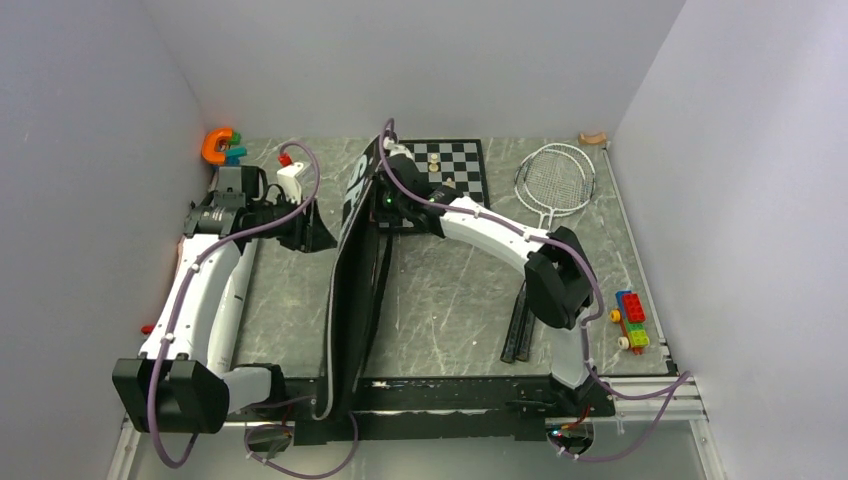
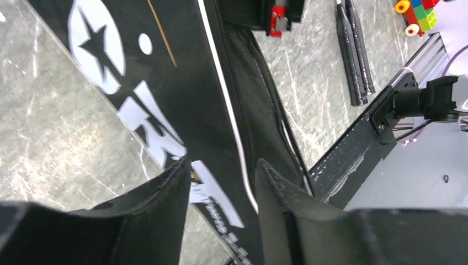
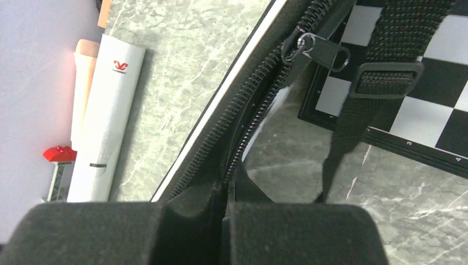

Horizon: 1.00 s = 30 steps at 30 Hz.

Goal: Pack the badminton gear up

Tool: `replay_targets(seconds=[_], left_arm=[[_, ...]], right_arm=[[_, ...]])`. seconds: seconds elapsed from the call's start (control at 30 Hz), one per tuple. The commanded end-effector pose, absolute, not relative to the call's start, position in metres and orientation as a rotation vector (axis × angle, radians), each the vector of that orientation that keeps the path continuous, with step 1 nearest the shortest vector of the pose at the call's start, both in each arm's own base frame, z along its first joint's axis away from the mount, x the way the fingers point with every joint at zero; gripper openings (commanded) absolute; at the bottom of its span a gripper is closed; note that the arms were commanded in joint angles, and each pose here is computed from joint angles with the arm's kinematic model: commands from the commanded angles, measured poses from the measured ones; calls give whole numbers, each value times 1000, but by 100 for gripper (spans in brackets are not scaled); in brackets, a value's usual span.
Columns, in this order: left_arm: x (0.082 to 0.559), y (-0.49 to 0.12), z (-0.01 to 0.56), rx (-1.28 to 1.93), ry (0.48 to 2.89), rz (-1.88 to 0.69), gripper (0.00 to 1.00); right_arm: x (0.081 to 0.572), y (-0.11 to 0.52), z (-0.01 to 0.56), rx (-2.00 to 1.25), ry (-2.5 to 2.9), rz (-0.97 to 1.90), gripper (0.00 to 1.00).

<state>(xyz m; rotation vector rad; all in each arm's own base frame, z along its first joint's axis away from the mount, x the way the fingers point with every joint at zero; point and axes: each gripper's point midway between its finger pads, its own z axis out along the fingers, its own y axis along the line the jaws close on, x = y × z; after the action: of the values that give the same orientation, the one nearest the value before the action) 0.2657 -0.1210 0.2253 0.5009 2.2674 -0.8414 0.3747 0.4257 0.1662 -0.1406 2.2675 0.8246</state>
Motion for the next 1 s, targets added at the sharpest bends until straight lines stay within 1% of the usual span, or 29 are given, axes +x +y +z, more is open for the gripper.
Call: replay_targets(seconds=[0.0, 0.07, 0.2, 0.3, 0.4, 0.53, 0.7, 0.73, 0.8, 0.97], left_arm=[[284, -128, 249, 536, 2164, -835, 54], [287, -133, 256, 559, 2143, -820, 60], [284, -145, 260, 630, 2121, -810, 63], [280, -151, 252, 661, 2117, -799, 67], [279, -149, 241, 681, 2137, -767, 66], [280, -139, 228, 697, 2163, -682, 61], [278, -131, 225, 710, 2157, -623, 54], [279, -130, 227, 710, 2148, -610, 52], [280, -129, 227, 706, 2141, -591, 43], [281, -129, 230, 694, 2129, -592, 12]], right_arm=[[369, 436, 233, -230, 2123, 779, 0], [363, 441, 238, -260, 2114, 752, 0], [354, 447, 243, -305, 2115, 678, 0], [350, 450, 248, -322, 2111, 656, 0], [348, 450, 248, -319, 2118, 665, 0], [345, 450, 249, -322, 2121, 675, 0], [341, 447, 248, -331, 2122, 679, 0], [341, 447, 249, -330, 2122, 683, 0], [340, 448, 249, -332, 2121, 690, 0], [335, 450, 246, -335, 2125, 731, 0]])
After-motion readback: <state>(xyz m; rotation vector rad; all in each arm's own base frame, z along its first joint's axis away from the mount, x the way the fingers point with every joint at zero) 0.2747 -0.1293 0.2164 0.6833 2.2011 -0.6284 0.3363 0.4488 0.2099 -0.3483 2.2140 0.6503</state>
